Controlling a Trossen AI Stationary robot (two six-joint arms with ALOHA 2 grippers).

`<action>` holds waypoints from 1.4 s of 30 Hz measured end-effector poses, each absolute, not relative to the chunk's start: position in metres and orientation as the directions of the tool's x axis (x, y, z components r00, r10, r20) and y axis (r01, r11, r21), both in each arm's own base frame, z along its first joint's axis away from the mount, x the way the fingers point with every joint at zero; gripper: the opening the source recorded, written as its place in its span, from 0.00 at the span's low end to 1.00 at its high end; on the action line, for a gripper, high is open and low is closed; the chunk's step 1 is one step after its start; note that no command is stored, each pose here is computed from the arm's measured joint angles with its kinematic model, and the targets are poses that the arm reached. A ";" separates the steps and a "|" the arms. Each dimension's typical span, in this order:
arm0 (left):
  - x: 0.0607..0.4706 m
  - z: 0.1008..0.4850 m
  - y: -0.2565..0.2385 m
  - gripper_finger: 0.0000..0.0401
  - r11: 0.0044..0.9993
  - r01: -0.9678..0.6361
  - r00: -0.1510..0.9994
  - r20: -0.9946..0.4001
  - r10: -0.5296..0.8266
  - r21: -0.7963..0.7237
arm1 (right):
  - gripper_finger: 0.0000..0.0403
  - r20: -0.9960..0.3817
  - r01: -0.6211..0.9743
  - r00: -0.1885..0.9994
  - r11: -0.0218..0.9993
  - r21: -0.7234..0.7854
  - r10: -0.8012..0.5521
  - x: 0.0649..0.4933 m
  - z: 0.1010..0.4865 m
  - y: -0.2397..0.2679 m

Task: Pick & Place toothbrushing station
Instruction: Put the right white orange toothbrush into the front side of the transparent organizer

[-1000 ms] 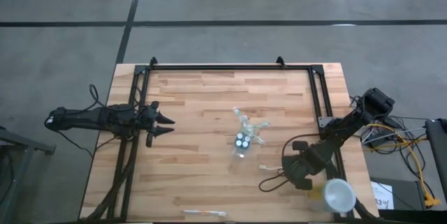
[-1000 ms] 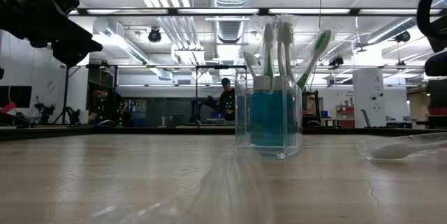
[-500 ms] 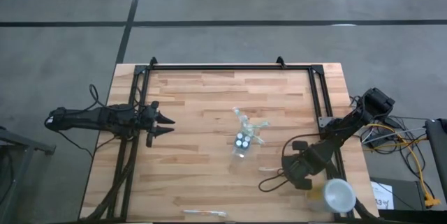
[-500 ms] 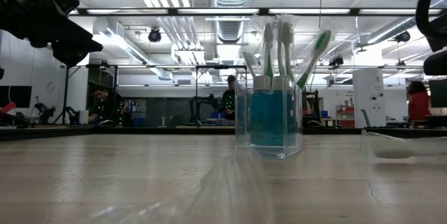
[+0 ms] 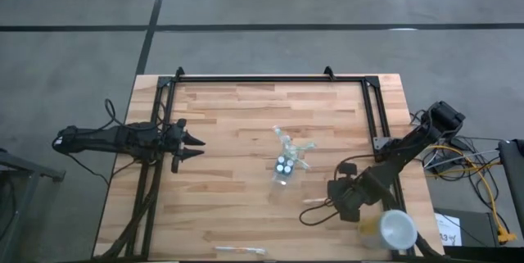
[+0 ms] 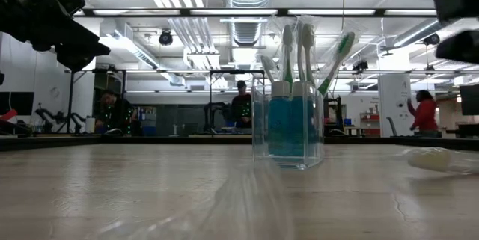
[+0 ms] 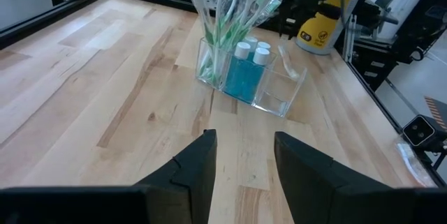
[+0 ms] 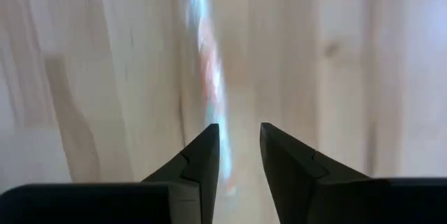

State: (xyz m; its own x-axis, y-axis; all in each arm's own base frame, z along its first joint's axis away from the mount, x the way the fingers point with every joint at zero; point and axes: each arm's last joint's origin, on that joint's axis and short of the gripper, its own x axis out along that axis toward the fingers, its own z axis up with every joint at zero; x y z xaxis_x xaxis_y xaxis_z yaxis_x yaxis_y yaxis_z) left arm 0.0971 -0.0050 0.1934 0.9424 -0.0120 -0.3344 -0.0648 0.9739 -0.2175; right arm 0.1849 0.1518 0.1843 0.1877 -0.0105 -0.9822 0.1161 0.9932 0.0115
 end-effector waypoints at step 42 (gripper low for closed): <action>0.097 0.193 -0.005 0.37 0.974 -0.065 0.942 -0.334 -0.012 -0.217 | 0.35 -0.866 -0.026 0.498 0.999 0.037 0.045 0.266 0.138 0.172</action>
State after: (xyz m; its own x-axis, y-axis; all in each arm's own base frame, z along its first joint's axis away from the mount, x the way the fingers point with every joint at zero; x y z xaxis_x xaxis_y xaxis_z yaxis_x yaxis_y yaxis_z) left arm 0.0971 -0.0050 0.1934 0.9425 -0.0118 -0.3340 -0.0647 0.9740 -0.2172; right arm 0.2664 0.1719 0.1382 0.4984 0.0447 -0.8658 -0.0261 0.9990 0.0365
